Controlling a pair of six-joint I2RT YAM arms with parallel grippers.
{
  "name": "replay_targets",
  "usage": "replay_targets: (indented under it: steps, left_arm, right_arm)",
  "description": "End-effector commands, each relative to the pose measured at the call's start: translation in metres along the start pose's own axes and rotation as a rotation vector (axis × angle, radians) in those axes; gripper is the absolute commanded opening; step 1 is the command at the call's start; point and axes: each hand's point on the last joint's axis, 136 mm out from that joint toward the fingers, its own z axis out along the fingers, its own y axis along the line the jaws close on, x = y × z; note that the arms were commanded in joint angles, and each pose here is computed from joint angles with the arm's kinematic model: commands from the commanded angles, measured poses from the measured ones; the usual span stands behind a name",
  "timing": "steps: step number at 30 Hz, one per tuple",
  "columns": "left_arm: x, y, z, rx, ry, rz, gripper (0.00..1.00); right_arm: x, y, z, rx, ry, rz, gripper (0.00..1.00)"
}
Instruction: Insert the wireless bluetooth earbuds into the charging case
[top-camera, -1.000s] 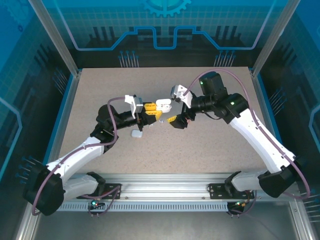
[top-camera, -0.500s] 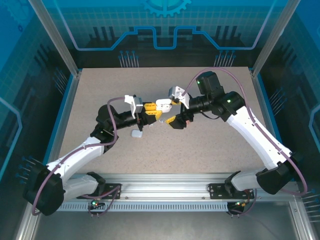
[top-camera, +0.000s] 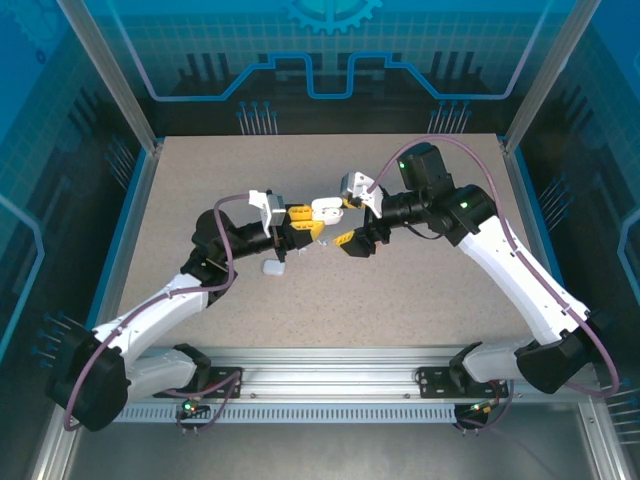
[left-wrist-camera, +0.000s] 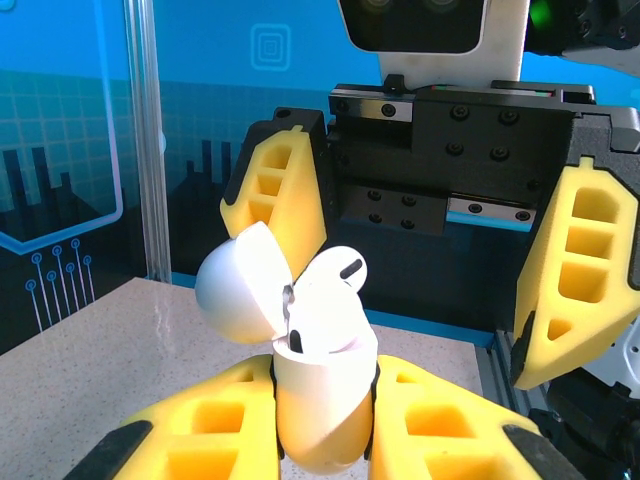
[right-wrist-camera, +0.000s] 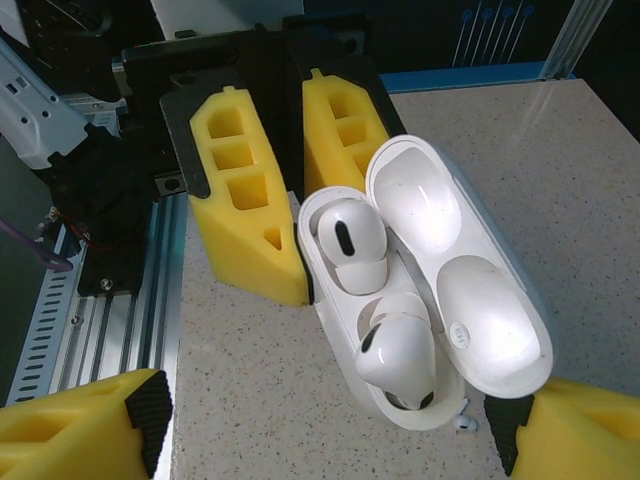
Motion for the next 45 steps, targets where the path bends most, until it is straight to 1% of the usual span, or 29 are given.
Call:
replay_targets:
  steps: [1, 8, 11, 14, 18, 20, 26, 32, 45]
  left_arm:
    - [-0.001, -0.005, 0.001, 0.02, -0.004, 0.027, 0.02]
    - [-0.001, -0.005, 0.001, 0.021, -0.004, 0.025, 0.02]
    - [-0.002, -0.005, 0.001, 0.022, -0.005, 0.027, 0.02]
    - [-0.002, -0.006, -0.001, 0.021, -0.006, 0.033, 0.02]
    - [0.0, -0.006, -0.001, 0.022, -0.004, 0.038, 0.02]
    - [0.0, -0.006, -0.001, 0.023, -0.003, 0.04, 0.02]
    - [0.0, -0.007, -0.001, 0.028, -0.006, 0.04, 0.02]
    - [0.001, -0.008, -0.001, 0.031, -0.004, 0.04, 0.02]
    - [0.0, -0.009, -0.003, 0.031, -0.004, 0.045, 0.02]
  right_arm:
    - [-0.014, 0.005, -0.012, 0.014, -0.037, -0.044, 0.85]
    - [-0.018, 0.004, -0.012, 0.017, -0.054, -0.055, 0.86]
    - [-0.012, -0.002, -0.01, 0.039, -0.022, -0.047, 0.86]
    - [-0.001, -0.01, -0.014, 0.102, 0.033, -0.044, 0.87]
    - [0.002, -0.012, -0.028, 0.162, 0.032, -0.045, 0.97]
    - [-0.001, -0.012, -0.034, 0.186, 0.021, -0.051, 1.0]
    - [-0.012, -0.019, -0.044, 0.243, -0.023, -0.03, 1.0]
    - [-0.021, -0.031, -0.039, 0.253, -0.043, 0.02, 0.99]
    - [-0.03, -0.045, -0.034, 0.271, -0.056, 0.043, 0.99]
